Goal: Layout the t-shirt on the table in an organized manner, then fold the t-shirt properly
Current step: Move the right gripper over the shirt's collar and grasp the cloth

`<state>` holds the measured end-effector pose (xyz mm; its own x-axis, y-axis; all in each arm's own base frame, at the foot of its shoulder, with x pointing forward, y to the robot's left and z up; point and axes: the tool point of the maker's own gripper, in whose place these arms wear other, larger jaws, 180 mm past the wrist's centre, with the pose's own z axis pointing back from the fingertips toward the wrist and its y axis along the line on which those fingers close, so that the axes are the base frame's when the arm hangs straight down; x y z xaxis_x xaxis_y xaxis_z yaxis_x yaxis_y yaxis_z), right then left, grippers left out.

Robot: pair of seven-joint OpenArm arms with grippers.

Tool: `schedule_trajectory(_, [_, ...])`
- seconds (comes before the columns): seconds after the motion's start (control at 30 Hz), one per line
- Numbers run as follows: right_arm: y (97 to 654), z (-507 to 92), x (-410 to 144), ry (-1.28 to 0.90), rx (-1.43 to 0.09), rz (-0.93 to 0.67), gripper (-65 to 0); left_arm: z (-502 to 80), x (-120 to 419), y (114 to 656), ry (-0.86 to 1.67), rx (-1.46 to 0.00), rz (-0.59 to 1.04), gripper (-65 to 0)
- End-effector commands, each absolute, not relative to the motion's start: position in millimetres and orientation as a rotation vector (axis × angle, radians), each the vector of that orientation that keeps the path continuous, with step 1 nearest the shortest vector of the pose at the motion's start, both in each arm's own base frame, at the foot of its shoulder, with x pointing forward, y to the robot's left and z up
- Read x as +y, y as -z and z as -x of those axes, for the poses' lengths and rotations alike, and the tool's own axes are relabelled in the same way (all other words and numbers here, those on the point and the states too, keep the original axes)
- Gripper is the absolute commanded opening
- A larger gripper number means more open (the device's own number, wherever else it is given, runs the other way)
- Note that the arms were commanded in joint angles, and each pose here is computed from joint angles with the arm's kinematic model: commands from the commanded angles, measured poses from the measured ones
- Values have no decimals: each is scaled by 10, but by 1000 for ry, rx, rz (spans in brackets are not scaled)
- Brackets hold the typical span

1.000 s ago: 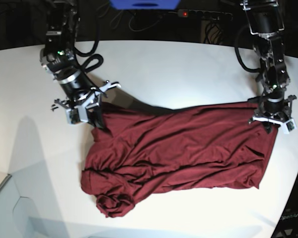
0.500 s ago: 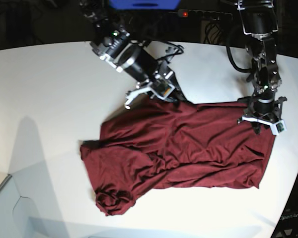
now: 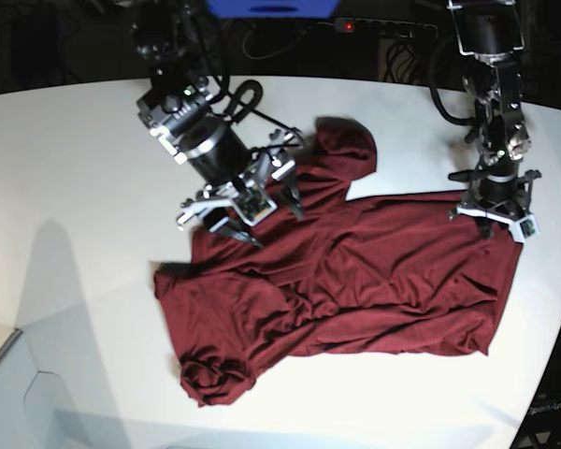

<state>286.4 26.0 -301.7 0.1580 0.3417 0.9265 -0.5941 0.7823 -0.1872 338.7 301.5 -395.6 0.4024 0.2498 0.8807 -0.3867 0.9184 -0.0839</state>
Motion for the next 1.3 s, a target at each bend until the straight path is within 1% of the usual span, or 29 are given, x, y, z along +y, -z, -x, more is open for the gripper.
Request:
schedule_trajectory(0.0, [2945, -2838, 261, -653, -1272, -260, -269, -3499, 3133, 3717, -405, -1164, -165, -433])
schedule_trajectory(0.07, [3091, -2752, 189, -632, -1227, -255, -269, -3475, 3199, 3718, -425, -1163, -173, -433])
schedule_trajectory(0.23, [3675, -2422, 222, -618, -1051, -299, -270, -3468, 3241, 3702, -436, -1167, -179, -433])
schedule_trajectory(0.3, [3851, -2348, 260, -611, -1014, -323, -270, -3478, 3239, 3685, -435, -1172, -179, -433])
schedule_trajectory(0.47, [4008, -2329, 317, -594, -1032, -373, -270, -3485, 3239, 3674, -435, -1175, -178, -433])
schedule_trajectory(0.77, [4000, -2629, 325, -615, -1061, -359, -276, -3461, 3244, 3694, -435, -1169, -181, -433])
schedule_trajectory(0.8, [3984, -2653, 325, -617, -1067, -358, -290, -3449, 3265, 3694, -441, -1169, -184, -433])
schedule_trajectory(0.87, [3968, -2664, 347, -623, -1072, -361, -354, -3407, 3385, 3666, -471, -1174, -203, -433])
schedule_trajectory(0.97, [3973, -2654, 358, -621, -1069, -365, -508, -3366, 3494, 3638, -500, -1180, -221, -433])
schedule_trajectory(1.07, [4032, -2607, 385, -616, -1050, -375, -614, -3332, 3576, 3617, -521, -1184, -234, -433])
schedule_trajectory(1.13, [4071, -2551, 462, -636, -1036, -393, -642, -3303, 3643, 3599, -538, -1188, -245, -433])
schedule_trajectory(1.27, [4121, -2381, 562, -671, -1012, -423, -648, -3241, 3778, 3559, -574, -1196, -268, -433])
